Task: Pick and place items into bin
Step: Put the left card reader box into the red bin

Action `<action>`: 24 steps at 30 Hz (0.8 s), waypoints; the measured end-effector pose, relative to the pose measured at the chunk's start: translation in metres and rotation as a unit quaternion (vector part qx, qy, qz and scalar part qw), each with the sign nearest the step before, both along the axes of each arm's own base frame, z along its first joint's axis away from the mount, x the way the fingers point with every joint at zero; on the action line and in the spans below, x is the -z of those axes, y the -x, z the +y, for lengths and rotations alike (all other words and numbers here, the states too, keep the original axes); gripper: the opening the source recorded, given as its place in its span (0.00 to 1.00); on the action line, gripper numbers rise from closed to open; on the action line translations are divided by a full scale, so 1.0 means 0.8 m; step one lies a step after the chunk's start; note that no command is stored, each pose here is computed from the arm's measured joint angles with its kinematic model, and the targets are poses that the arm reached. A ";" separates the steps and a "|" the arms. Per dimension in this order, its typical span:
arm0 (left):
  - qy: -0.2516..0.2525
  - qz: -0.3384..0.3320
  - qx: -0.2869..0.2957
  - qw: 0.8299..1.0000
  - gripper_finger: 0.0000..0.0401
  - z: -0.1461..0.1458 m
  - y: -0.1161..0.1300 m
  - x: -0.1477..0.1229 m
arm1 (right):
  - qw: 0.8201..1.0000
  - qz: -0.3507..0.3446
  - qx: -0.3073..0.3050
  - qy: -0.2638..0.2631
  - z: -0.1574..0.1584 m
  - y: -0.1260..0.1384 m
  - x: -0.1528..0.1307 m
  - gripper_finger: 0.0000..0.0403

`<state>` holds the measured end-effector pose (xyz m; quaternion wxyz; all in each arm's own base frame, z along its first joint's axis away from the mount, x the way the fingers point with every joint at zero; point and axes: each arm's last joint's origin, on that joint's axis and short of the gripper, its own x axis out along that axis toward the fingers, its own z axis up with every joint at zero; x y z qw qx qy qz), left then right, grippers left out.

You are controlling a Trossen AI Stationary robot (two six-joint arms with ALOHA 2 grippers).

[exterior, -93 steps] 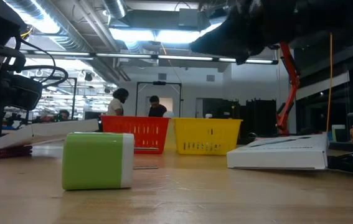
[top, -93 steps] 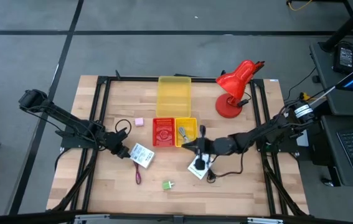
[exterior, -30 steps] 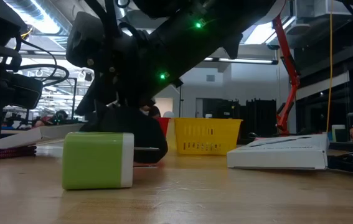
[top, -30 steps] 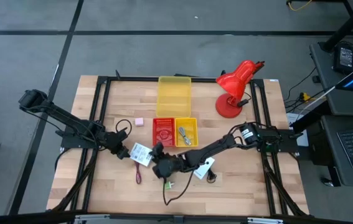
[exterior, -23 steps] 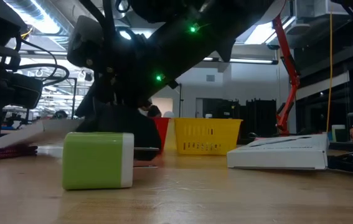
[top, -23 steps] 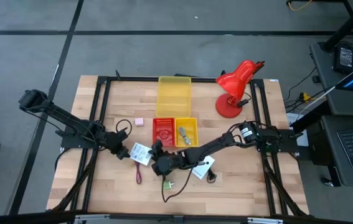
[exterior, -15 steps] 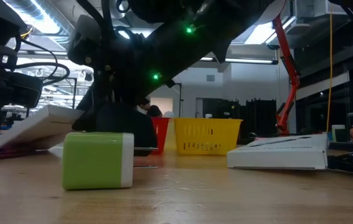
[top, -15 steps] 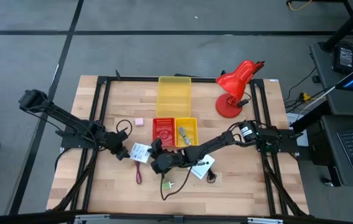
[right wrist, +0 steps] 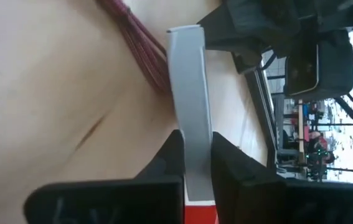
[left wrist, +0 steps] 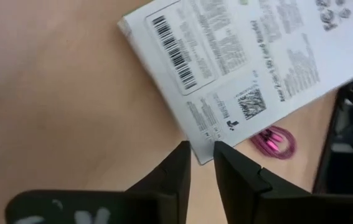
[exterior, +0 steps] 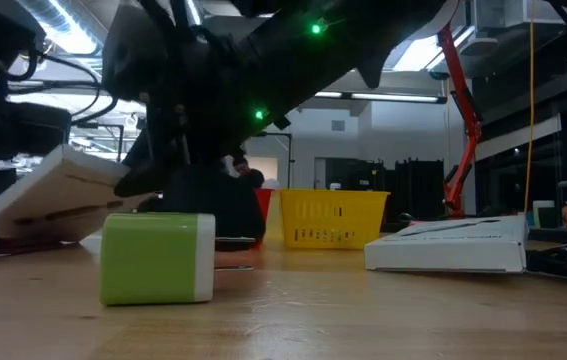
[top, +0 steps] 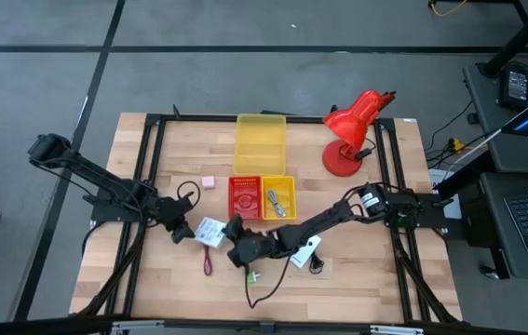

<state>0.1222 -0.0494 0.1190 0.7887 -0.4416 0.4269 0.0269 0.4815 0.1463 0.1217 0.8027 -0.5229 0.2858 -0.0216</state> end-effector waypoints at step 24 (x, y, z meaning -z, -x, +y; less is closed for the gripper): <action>-0.019 -0.142 0.039 0.989 0.22 -0.002 -0.008 -0.041 | 0.999 -0.025 0.021 -0.017 0.040 0.034 -0.071 0.06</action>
